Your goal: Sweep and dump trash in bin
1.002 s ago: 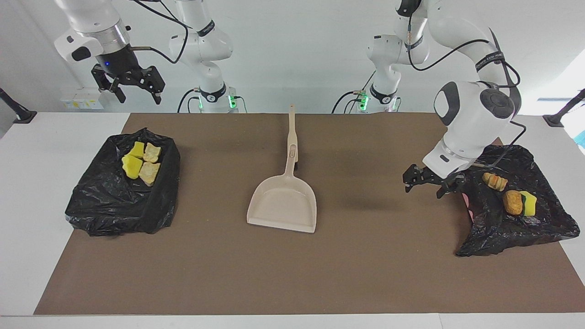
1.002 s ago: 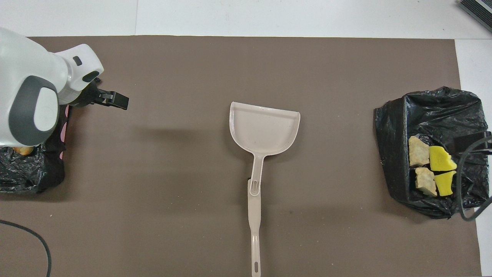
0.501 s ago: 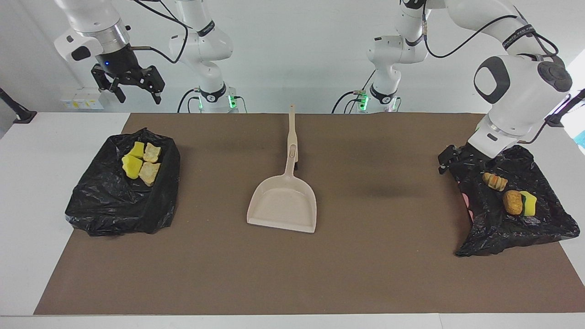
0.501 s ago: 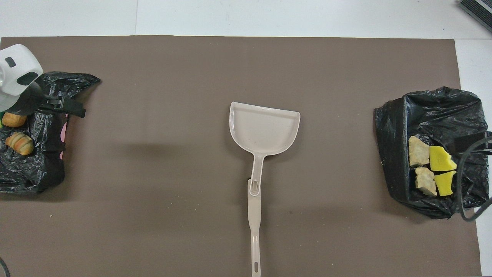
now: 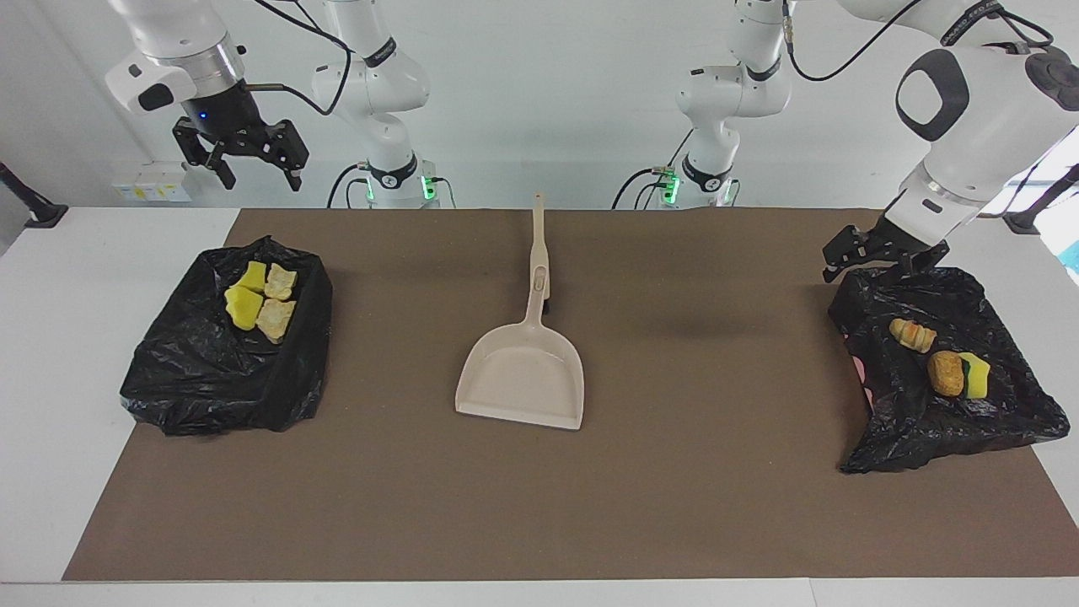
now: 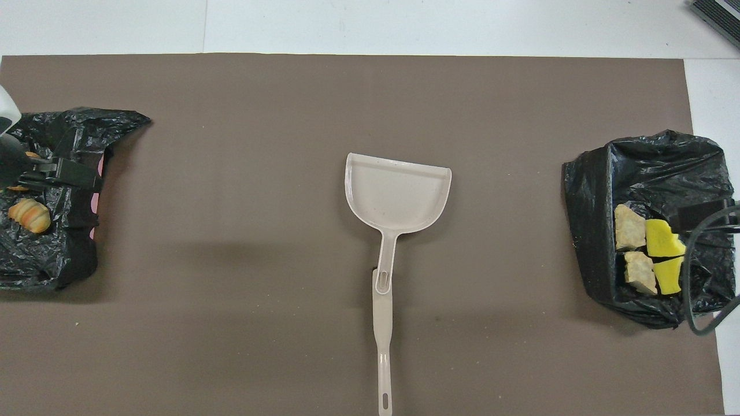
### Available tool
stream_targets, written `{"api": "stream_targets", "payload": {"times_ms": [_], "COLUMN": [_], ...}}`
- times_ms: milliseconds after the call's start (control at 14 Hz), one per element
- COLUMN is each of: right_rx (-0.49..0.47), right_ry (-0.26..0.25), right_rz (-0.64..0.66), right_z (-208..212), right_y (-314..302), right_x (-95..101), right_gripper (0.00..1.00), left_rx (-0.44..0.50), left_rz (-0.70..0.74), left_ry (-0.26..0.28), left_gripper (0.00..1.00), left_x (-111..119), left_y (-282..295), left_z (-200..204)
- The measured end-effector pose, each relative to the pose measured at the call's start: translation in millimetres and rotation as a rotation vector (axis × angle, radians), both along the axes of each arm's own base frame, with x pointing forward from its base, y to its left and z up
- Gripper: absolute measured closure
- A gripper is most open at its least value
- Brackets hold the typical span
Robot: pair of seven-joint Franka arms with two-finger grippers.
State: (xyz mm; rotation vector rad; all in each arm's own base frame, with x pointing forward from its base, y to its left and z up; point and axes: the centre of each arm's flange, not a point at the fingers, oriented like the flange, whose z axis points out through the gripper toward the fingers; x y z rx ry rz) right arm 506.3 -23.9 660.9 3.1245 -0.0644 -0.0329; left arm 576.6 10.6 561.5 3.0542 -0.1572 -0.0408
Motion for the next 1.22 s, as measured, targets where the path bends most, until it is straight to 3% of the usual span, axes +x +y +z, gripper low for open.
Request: {"api": "stream_targets", "payload": {"times_ms": [501,1216], "right_rx": [0.0,0.001], "right_ry": [0.0,0.001], "right_rz": [0.0,0.053], "right_z": [0,0], "right_y": [0,-2], "right_x": [0.0,-0.5], "right_gripper": [0.0,0.0], "left_rx": [0.057,0.054], "left_rz": [-0.004,-0.08], "left_ry": [0.015,-0.002], "left_gripper": [0.0,0.0], "left_x": [-30,-43], "left_y": [5,-2], "left_z": [25,39]}}
